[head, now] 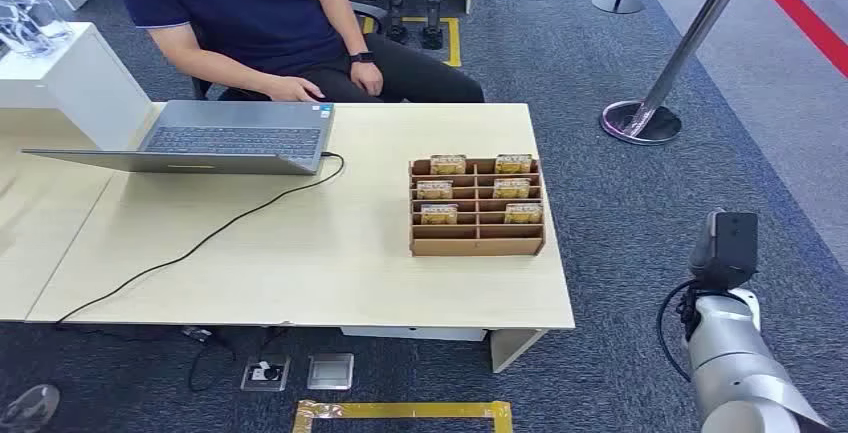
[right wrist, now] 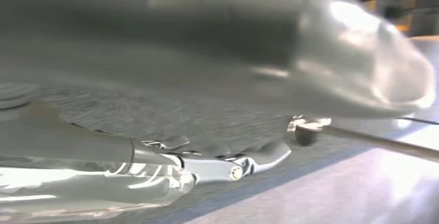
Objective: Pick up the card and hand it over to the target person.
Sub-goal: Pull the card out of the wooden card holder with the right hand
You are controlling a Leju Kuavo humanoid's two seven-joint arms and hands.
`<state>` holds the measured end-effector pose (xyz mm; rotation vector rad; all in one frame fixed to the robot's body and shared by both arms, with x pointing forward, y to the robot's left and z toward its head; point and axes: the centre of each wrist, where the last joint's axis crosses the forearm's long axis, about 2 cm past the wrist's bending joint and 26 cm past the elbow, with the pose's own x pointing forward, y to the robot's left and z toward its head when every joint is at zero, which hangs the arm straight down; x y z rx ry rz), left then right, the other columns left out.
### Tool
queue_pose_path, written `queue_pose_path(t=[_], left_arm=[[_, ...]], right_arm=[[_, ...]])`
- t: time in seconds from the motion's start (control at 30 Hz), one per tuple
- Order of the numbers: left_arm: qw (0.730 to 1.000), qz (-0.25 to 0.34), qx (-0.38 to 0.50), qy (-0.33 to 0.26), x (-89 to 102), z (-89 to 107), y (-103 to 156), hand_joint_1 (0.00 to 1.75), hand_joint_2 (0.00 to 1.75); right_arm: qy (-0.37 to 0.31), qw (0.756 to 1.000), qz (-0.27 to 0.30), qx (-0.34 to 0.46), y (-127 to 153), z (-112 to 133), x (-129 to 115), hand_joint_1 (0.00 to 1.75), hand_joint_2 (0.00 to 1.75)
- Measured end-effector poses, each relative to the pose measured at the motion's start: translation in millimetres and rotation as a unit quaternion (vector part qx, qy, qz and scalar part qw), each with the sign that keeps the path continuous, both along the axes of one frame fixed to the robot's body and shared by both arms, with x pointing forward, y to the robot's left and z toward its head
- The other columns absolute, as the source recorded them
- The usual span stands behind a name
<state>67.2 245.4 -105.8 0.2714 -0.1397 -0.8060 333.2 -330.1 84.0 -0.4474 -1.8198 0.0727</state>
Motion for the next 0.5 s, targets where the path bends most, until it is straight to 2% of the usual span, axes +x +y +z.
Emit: queue_pose_path(t=[0.2, 0.33, 0.4, 0.5], left_arm=[[1.0, -0.009, -0.001, -0.002, 5.3, 0.9, -1, 0.0, 0.0], [1.0, -0.015, 0.0, -0.002, 7.7, 1.3, -1, 0.0, 0.0], [1.0, -0.013, 0.001, -0.003, 8.7, 1.5, -1, 0.0, 0.0], [1.0, -0.011, 0.003, -0.003, 9.4, 1.6, 0, 0.0, 0.0]], right_arm=[[-0.042, 0.999, 0.027, -0.012, 21, 13, -18, 0.0, 0.0], [-0.093, 0.993, 0.071, -0.026, 42, 28, -35, 0.0, 0.0], [-0.106, 0.99, 0.075, -0.062, 61, 34, -46, 0.0, 0.0], [-0.101, 0.978, 0.048, -0.175, 85, 30, -48, 0.0, 0.0]])
